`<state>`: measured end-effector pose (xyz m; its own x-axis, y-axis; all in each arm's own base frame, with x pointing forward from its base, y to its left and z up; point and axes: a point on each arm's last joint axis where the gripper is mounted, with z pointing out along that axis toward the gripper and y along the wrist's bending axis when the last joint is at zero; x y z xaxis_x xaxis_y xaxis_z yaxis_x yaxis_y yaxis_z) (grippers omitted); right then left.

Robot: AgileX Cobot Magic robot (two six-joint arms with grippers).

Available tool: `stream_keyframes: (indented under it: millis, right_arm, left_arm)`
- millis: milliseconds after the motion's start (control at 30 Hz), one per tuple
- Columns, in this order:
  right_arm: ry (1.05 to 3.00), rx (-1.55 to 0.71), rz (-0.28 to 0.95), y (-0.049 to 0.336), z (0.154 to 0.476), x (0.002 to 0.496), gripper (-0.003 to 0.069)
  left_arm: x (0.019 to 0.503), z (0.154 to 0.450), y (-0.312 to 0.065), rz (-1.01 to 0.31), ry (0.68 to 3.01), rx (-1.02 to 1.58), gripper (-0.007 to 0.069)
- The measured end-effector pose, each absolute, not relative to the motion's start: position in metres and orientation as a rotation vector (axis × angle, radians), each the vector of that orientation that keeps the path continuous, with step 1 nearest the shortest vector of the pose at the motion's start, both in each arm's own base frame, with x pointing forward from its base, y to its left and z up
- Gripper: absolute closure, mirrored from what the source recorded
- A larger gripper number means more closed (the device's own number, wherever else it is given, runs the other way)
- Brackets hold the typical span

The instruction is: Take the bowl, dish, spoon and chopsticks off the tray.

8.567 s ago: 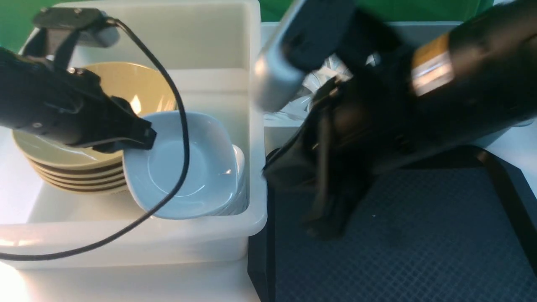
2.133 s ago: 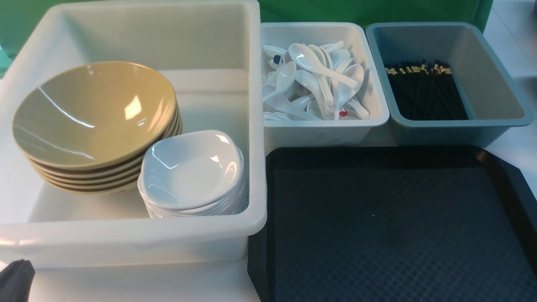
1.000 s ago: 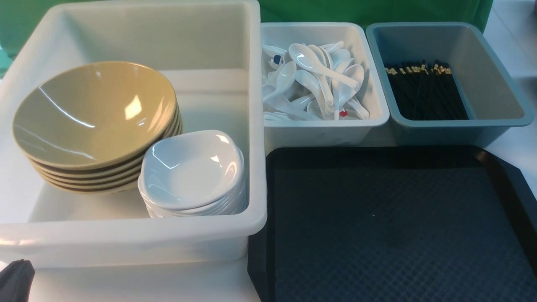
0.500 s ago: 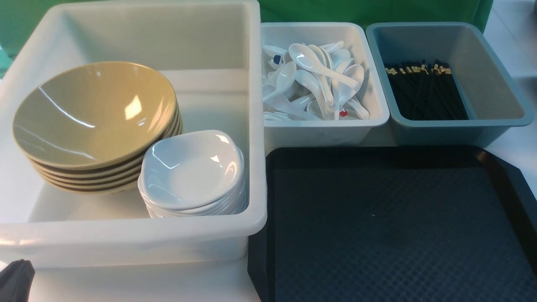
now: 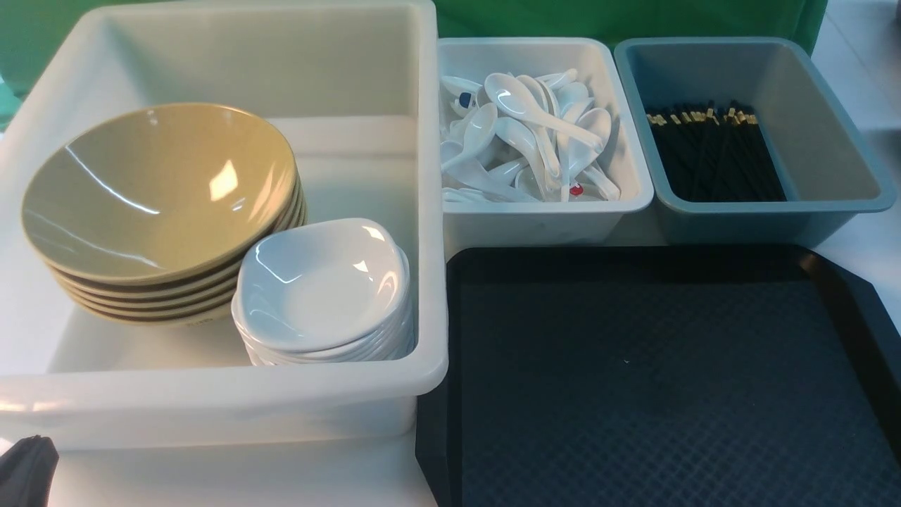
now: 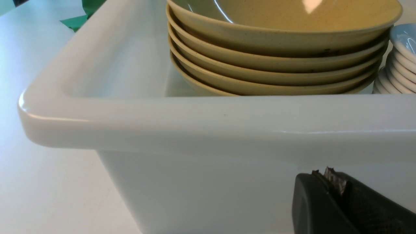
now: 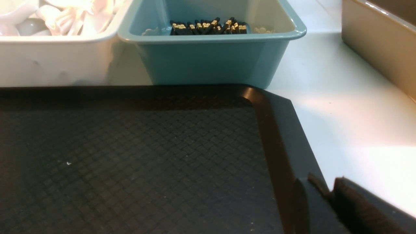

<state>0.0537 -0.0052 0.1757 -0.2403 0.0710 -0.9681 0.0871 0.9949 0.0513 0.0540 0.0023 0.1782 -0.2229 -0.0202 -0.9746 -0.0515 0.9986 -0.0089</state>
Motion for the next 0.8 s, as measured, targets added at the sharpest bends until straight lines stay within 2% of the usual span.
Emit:
stream_keyframes:
  millis: [800]
  right_arm:
    - [1.815, 0.116, -0.015, -0.0052, 0.1757, 0.0537, 0.0503]
  left_arm:
    - [0.0540, 0.1782, 0.0024, 0.030, 1.796, -0.052, 0.0641]
